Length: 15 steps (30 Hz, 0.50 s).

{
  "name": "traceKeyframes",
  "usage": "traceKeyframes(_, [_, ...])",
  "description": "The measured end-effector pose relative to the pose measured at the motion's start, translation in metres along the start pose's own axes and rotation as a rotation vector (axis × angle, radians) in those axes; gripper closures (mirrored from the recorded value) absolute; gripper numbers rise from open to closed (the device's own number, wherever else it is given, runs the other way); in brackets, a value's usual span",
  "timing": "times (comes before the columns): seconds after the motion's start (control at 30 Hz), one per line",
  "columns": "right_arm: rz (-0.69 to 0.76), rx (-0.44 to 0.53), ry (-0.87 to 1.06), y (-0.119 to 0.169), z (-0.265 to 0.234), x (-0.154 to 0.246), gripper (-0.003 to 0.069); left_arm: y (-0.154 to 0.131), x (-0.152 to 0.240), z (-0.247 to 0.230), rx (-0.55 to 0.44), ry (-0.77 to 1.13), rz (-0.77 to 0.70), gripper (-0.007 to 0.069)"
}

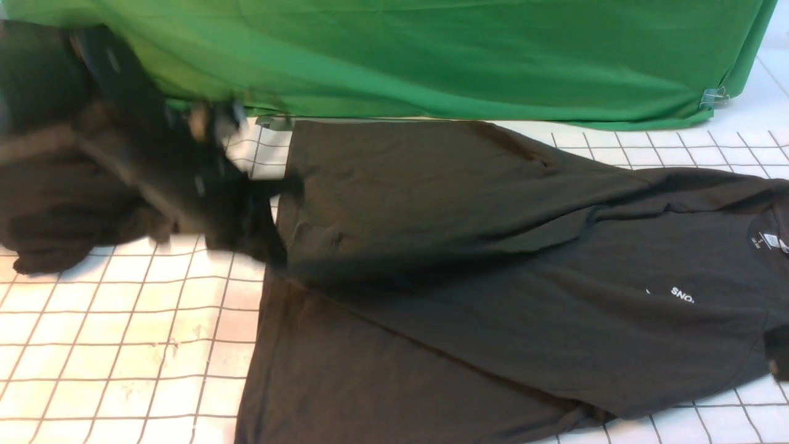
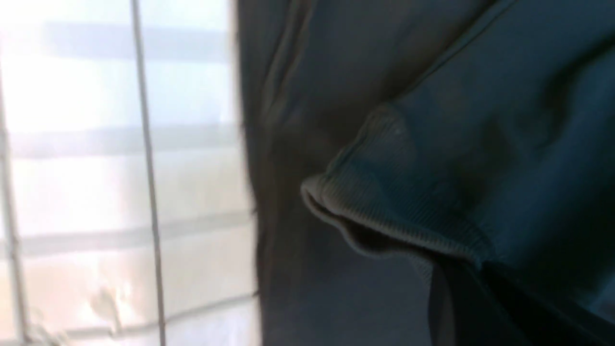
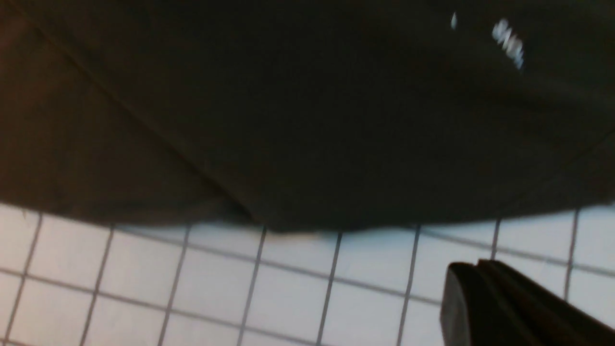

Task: Fold a long-sleeved shirt over a white checkered tablecloth.
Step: 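Fold the left side of the dark shirt inward over its body with the left gripper, then grasp the near edge of the shirt at its hem and shoulder corners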

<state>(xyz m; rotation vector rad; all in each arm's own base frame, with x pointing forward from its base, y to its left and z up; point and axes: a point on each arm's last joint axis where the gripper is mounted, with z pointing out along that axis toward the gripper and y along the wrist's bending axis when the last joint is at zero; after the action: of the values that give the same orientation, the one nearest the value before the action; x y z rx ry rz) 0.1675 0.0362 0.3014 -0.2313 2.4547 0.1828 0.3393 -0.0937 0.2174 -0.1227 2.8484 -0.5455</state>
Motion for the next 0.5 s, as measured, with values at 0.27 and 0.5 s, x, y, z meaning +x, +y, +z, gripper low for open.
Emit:
traceKeyframes(0.27, [-0.037, 0.003, -0.084, 0.001, -0.018, -0.021, 0.0666, 0.003, 0.026, 0.028, -0.025, -0.018, 0.001, 0.0531])
traceKeyframes(0.5, [-0.066, 0.0, -0.03, 0.002, -0.017, -0.018, 0.0666, -0.008, 0.02, -0.029, -0.112, 0.018, 0.102, 0.0281])
